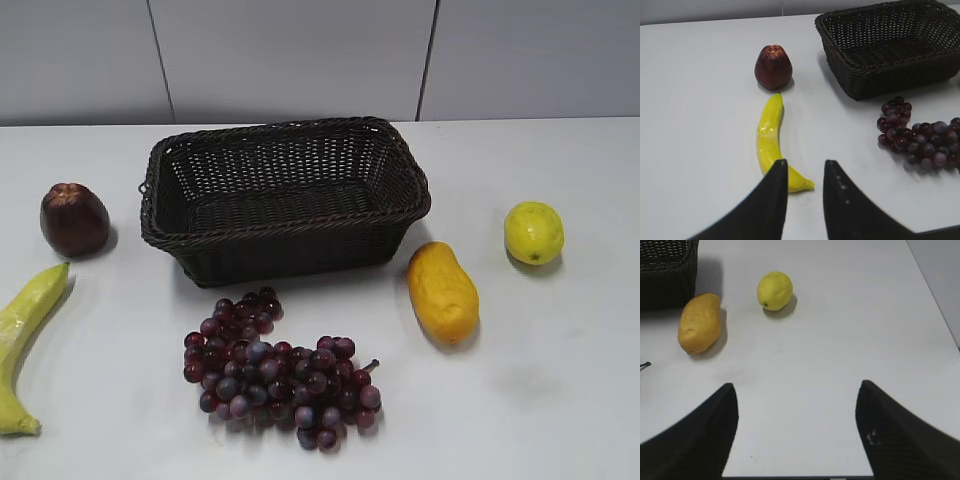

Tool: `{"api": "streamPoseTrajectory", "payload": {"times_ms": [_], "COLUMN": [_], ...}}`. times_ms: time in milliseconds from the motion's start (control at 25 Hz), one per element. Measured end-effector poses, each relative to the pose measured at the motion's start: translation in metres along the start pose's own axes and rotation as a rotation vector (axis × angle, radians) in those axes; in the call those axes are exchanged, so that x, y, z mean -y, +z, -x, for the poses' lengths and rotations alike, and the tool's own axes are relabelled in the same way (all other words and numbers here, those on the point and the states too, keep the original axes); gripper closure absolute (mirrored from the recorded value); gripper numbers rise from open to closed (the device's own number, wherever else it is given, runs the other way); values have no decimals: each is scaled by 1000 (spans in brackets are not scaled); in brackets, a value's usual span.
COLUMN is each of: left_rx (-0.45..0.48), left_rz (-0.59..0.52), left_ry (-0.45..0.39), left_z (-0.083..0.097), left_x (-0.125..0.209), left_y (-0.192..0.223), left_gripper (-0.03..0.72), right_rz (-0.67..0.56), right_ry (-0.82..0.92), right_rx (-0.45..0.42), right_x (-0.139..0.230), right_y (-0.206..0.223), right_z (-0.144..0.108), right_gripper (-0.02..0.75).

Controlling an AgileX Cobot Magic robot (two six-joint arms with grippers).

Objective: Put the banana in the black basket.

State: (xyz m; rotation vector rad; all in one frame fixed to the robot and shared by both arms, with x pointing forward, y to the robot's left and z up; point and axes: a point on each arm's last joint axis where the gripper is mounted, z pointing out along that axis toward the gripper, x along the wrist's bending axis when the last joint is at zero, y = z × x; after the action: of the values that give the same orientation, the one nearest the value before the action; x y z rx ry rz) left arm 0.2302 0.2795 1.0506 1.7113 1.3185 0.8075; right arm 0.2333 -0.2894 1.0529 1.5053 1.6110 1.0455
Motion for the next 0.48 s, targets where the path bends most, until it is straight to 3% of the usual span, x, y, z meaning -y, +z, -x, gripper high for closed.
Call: {"api": "streamPoseTrajectory", "payload": {"times_ms": [200, 320, 360, 400, 480], "left_rx": [0, -2, -3, -8, -21], "left_rz": [13, 70, 112, 126, 116], "left_ry": [-1, -10, -24, -32, -47], "left_z": [0, -1, -2, -4, -9], "left_x": [-1, -11, -21, -26, -36], "left_y": [0, -1, 1, 4, 14], "left_gripper": [433, 309, 181, 118, 60], "right_rz": [0, 0, 0, 0, 0], "right_ry": [0, 0, 0, 0, 0], "right_rx": [0, 0, 0, 0, 0], "right_x": [0, 0, 0, 0, 0], "right_y": [0, 0, 0, 0, 0], "right_z": [0, 0, 0, 0, 0], "right_gripper": [155, 155, 155, 155, 155]}}
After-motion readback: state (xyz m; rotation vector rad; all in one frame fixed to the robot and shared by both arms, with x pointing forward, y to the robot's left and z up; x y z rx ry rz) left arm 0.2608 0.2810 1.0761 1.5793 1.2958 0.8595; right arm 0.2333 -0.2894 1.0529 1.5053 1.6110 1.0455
